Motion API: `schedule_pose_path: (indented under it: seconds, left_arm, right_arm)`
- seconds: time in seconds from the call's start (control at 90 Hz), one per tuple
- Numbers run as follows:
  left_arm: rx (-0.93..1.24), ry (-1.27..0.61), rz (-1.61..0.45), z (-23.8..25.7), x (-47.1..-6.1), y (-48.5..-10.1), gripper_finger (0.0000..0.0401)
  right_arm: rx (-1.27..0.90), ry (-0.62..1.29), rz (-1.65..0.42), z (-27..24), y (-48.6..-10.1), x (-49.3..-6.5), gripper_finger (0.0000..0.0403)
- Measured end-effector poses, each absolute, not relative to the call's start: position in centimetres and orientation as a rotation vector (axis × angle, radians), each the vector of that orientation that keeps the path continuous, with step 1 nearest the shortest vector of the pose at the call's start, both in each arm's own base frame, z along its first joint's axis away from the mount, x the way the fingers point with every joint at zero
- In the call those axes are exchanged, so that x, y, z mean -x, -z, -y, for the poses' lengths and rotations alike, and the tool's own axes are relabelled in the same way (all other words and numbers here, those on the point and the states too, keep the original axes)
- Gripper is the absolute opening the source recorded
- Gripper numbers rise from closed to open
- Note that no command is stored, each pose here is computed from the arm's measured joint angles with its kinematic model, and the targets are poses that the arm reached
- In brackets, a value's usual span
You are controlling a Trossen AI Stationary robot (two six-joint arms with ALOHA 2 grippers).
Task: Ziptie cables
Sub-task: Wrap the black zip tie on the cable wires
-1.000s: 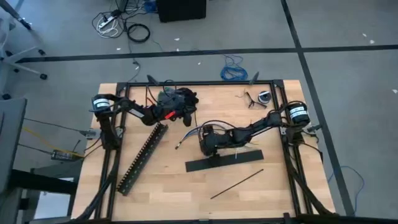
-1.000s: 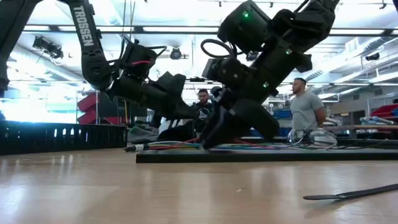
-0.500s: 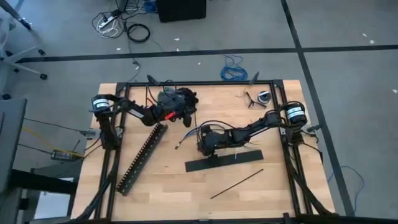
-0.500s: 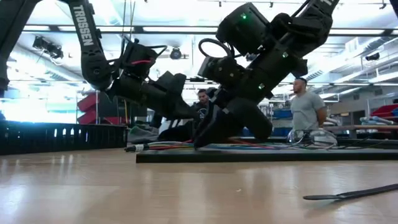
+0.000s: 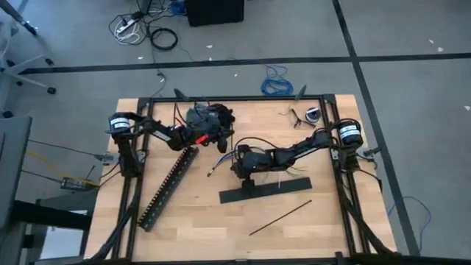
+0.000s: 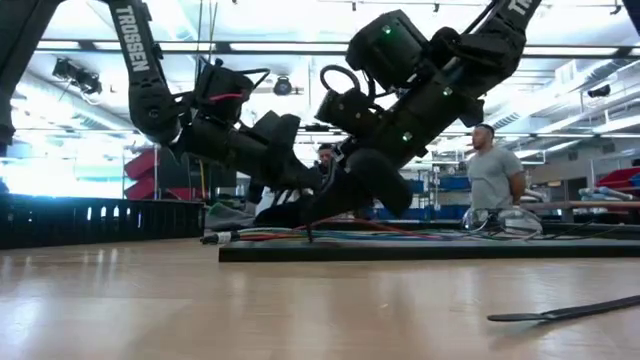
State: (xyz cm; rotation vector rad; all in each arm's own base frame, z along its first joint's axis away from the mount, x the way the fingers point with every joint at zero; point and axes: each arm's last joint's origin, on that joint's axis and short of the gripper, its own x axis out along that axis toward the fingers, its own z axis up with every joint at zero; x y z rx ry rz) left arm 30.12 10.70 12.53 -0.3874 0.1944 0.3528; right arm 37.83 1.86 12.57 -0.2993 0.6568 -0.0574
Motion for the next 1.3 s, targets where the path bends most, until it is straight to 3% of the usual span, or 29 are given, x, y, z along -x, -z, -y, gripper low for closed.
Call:
schedule_pose_path:
  seconds: [0.322,0.556,0.756,1.156,1.3]
  left_arm:
    - [0.327,-0.302,-0.204,-10.5,-30.2,-12.6,0.0]
    - [0.155,-0.248,-0.183,-9.7,-30.6,-13.0,0.0]
    - [-0.046,-0.189,-0.152,-8.1,-31.1,-13.6,0.0]
    - [-0.299,-0.274,-0.205,-6.0,-31.5,-13.4,0.0]
    - [-0.367,-0.293,-0.228,-5.2,-31.6,-13.3,0.0]
  right_arm:
    - [0.158,0.112,-0.71,-1.0,-13.0,-37.3,0.0001]
    - [-0.044,0.16,-0.694,0.6,-16.5,-36.0,0.0]
    - [-0.223,0.102,-0.699,2.1,-17.0,-35.7,0.0]
    - [-0.366,0.087,-0.78,3.3,-16.8,-34.9,0.0]
    - [-0.372,0.104,-0.74,4.1,-18.3,-34.3,0.0]
